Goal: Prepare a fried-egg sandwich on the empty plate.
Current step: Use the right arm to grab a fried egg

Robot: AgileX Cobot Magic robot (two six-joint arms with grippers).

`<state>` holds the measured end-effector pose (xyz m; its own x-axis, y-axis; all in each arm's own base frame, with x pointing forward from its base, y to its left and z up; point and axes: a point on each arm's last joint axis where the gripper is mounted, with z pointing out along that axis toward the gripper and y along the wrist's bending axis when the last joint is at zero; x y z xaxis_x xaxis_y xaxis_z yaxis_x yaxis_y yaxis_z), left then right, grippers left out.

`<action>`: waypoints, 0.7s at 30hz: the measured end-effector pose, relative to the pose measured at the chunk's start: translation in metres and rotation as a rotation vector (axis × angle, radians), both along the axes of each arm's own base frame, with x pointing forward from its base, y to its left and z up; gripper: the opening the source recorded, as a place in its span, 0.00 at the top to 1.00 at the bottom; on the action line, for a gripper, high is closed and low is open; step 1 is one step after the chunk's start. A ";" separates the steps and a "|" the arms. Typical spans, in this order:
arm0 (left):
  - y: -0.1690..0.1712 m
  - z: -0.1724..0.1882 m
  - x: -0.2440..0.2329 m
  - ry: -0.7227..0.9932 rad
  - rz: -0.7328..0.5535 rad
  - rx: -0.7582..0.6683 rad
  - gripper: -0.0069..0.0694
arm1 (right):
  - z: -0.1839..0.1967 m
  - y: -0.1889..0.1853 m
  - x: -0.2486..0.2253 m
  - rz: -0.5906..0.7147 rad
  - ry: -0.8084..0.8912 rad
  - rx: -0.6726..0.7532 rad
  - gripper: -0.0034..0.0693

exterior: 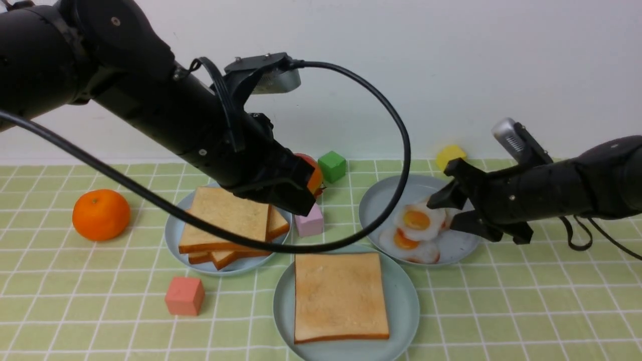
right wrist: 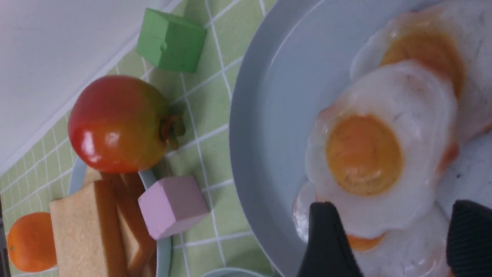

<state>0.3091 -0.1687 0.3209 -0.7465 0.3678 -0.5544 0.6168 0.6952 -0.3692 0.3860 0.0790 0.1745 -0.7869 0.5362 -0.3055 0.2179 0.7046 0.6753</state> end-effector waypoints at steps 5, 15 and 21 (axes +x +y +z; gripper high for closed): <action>0.000 0.000 0.000 -0.002 0.001 0.001 0.93 | -0.011 -0.001 0.003 -0.020 0.016 -0.010 0.37; 0.000 0.000 0.001 -0.007 0.003 0.004 0.93 | -0.035 -0.002 0.012 -0.124 0.059 0.052 0.37; 0.000 0.000 0.001 -0.008 0.002 0.007 0.93 | -0.044 -0.002 0.017 -0.168 0.050 0.089 0.46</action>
<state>0.3097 -0.1682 0.3207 -0.7430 0.3698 -0.5578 0.6180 0.6990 -0.3598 0.4031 0.0767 0.1301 -0.6971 0.6844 -0.2137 0.3626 0.5936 0.7184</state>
